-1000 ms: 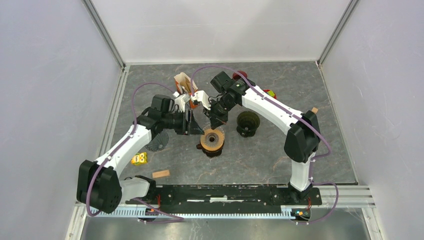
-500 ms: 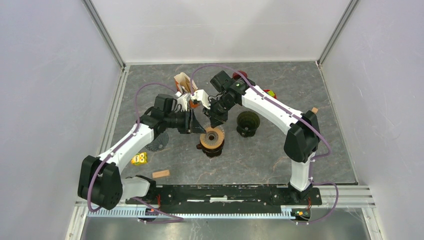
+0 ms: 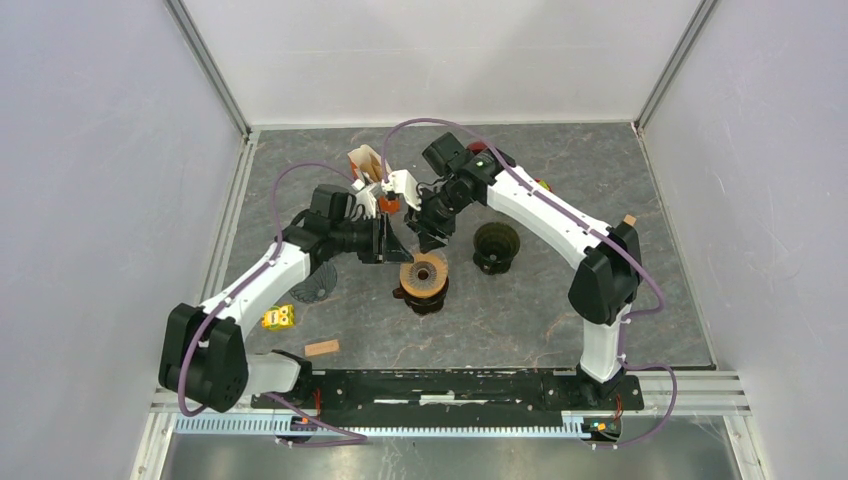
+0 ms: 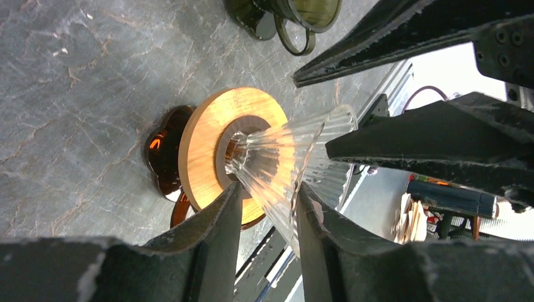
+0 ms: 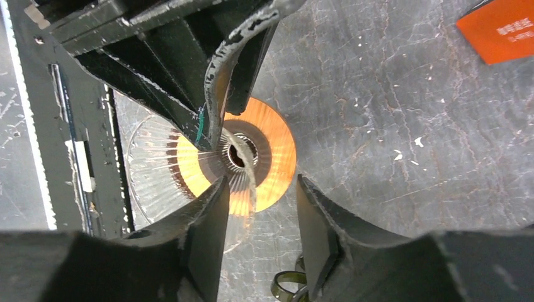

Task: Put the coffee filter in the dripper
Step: Place the coffee dripper in the dripper holder.

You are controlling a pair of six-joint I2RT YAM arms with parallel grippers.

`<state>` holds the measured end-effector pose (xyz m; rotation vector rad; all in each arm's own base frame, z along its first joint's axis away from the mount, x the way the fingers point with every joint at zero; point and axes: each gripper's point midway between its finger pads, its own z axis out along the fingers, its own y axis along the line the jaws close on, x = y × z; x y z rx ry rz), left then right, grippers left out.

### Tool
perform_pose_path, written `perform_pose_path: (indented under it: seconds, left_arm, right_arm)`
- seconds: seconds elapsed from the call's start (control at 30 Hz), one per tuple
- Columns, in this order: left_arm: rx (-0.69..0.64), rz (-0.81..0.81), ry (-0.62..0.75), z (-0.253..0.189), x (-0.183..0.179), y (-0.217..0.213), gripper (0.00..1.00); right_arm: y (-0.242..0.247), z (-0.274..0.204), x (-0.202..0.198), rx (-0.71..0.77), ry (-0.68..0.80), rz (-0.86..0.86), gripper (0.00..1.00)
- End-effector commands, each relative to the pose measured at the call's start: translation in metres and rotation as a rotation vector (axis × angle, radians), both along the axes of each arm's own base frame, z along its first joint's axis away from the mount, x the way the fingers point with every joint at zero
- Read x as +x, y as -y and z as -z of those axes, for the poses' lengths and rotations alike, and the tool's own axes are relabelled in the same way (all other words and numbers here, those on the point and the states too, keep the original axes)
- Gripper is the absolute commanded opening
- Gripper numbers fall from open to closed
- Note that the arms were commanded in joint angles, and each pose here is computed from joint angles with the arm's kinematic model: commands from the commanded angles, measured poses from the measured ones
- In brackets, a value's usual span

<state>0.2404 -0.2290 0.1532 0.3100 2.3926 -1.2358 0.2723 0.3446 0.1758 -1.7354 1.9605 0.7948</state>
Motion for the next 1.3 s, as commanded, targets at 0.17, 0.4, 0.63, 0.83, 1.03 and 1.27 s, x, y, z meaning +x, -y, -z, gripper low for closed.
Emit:
perform_pose_path:
  seconds: [0.17, 0.4, 0.63, 0.83, 1.03, 1.27]
  left_arm:
    - [-0.006, -0.001, 0.104, -0.030, 0.023, 0.006, 0.49]
    - [0.005, 0.009, 0.127, -0.031, 0.028, 0.006, 0.50]
    - [0.019, 0.064, 0.203, -0.043, 0.024, 0.004, 0.57]
    - [0.035, 0.089, 0.238, -0.046, 0.019, 0.001, 0.58]
    - [0.074, 0.162, 0.318, -0.051, 0.016, -0.003, 0.62]
    - [0.157, 0.193, 0.377, -0.049, 0.025, 0.000, 0.65]
  right_arm:
    - [0.021, -0.055, 0.000, 0.083, 0.187, -0.077, 0.61]
    - [0.032, -0.065, 0.001, 0.087, 0.255, -0.053, 0.64]
    - [0.031, -0.053, -0.017, 0.121, 0.178, -0.087, 0.66]
    - [0.028, -0.025, -0.009, 0.067, 0.125, -0.052, 0.68]
    - [0.034, -0.041, -0.019, 0.109, 0.192, -0.125, 0.69]
    - [0.049, -0.046, -0.044, 0.143, 0.238, -0.225, 0.69]
